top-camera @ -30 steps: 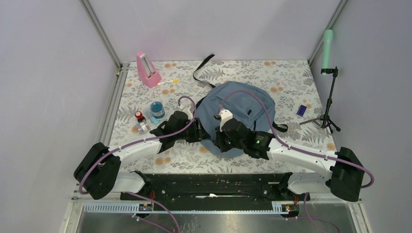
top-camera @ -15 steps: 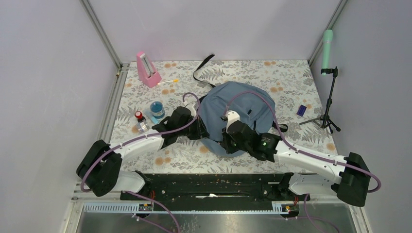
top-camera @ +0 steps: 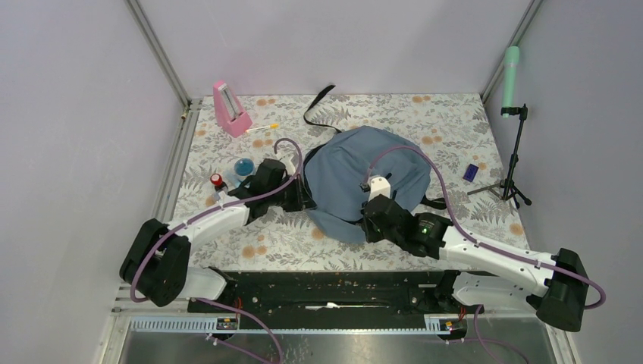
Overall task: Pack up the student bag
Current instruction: Zip the student bag at the center of the board.
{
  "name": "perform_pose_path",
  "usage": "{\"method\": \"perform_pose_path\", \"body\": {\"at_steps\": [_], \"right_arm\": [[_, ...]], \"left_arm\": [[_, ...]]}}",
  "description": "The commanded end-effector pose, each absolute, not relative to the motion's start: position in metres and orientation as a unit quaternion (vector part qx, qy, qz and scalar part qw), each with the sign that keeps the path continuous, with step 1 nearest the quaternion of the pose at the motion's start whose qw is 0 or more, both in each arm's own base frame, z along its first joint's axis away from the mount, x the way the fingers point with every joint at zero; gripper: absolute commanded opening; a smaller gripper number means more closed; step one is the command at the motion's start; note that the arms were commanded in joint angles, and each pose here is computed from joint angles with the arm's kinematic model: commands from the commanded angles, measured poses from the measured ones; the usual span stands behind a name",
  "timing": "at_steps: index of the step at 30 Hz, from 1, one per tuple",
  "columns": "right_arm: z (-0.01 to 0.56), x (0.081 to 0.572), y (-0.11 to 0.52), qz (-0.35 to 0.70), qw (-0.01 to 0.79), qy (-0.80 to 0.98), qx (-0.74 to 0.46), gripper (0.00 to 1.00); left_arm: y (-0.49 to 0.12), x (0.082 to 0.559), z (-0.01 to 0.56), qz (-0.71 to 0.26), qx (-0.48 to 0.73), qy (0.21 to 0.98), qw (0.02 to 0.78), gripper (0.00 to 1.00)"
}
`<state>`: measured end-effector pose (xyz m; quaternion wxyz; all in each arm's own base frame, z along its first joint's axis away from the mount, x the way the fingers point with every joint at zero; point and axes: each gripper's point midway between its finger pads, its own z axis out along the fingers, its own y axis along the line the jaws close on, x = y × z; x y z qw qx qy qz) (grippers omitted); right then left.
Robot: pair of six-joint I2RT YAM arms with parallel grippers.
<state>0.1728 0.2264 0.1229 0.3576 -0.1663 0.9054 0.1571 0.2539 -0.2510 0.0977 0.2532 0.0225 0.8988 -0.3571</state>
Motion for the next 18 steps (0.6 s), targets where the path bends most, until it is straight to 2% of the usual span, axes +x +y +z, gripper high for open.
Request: {"method": "perform_pose_path", "body": {"at_steps": [1, 6, 18], "right_arm": [[0.122, 0.18, 0.191, 0.067, 0.368, 0.916, -0.146, 0.0], [0.126, 0.187, 0.173, 0.027, 0.357, 0.924, -0.134, 0.0], [0.115, 0.21, 0.124, 0.019, 0.325, 0.944, -0.047, 0.0]], "left_arm": [[-0.235, 0.282, 0.121, -0.345, 0.024, 0.885, 0.313, 0.0], [-0.219, 0.283, 0.116, -0.333, 0.012, 0.889, 0.316, 0.0], [-0.201, 0.279, 0.111, -0.319, 0.002, 0.891, 0.322, 0.0]]}}
